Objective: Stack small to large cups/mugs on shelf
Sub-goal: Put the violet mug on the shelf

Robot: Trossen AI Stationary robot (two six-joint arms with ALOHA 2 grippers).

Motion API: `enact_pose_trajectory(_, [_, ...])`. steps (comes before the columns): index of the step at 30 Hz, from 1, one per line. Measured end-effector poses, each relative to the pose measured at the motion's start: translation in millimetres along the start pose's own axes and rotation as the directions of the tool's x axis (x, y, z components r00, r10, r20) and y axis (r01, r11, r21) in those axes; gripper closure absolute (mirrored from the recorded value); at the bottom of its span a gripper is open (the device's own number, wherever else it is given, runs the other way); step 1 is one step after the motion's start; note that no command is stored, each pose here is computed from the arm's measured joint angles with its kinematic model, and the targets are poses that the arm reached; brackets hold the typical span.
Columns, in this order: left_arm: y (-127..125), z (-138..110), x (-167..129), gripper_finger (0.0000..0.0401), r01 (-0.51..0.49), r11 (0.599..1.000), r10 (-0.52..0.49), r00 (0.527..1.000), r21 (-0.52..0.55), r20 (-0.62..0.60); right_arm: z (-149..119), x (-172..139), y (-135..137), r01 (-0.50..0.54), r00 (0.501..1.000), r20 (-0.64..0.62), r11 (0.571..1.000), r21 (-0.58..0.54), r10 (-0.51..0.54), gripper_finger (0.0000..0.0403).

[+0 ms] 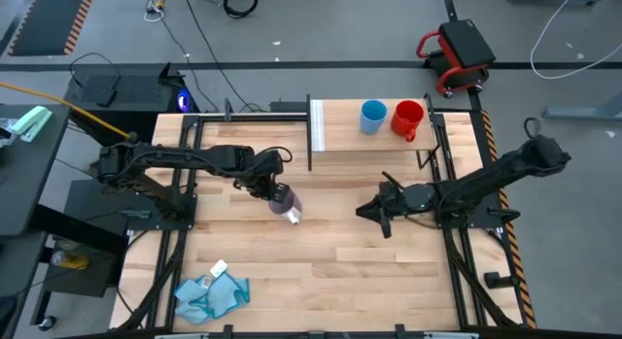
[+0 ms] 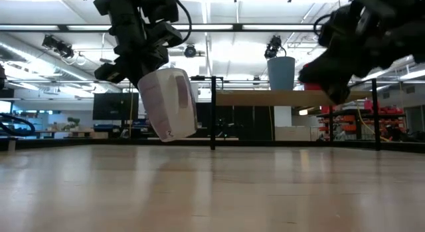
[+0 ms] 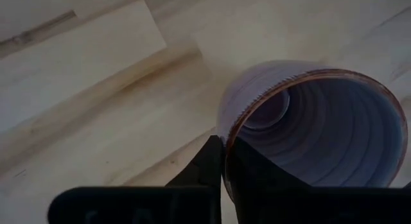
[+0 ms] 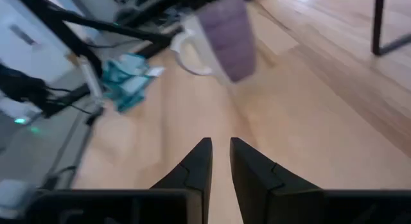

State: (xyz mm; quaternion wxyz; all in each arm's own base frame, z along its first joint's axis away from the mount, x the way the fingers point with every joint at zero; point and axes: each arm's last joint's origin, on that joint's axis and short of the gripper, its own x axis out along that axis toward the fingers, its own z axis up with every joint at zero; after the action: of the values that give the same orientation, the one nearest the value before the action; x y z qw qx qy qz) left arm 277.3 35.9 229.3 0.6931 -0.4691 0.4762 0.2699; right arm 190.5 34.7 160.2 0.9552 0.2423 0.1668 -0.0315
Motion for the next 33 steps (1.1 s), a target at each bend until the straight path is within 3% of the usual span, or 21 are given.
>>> enact_pose_trajectory(8, [2, -2, 0, 0.0384, -0.021, 1.000, 0.021, 1.000, -0.005, -0.014, -1, 51, -12, -0.080, 0.997, -0.012, 0.997, -0.025, 0.079, 0.0339])
enact_pose_trajectory(18, [4, -12, 8, 0.0383, -0.112, 0.994, 0.112, 0.991, 0.010, -0.068, 34, 122, -2, -0.262, 0.965, -0.026, 0.957, -0.123, 0.261, 0.0339])
enact_pose_trajectory(29, [-4, -12, 8, 0.0381, -0.142, 0.990, 0.143, 0.988, 0.019, -0.067, 16, 157, -4, -0.284, 0.958, -0.066, 0.951, -0.123, 0.277, 0.0339])
enact_pose_trajectory(33, [-6, -10, 4, 0.0378, -0.176, 0.984, 0.177, 0.982, 0.020, -0.062, 10, 160, 0, -0.192, 0.981, -0.008, 0.963, -0.190, 0.194, 0.0339])
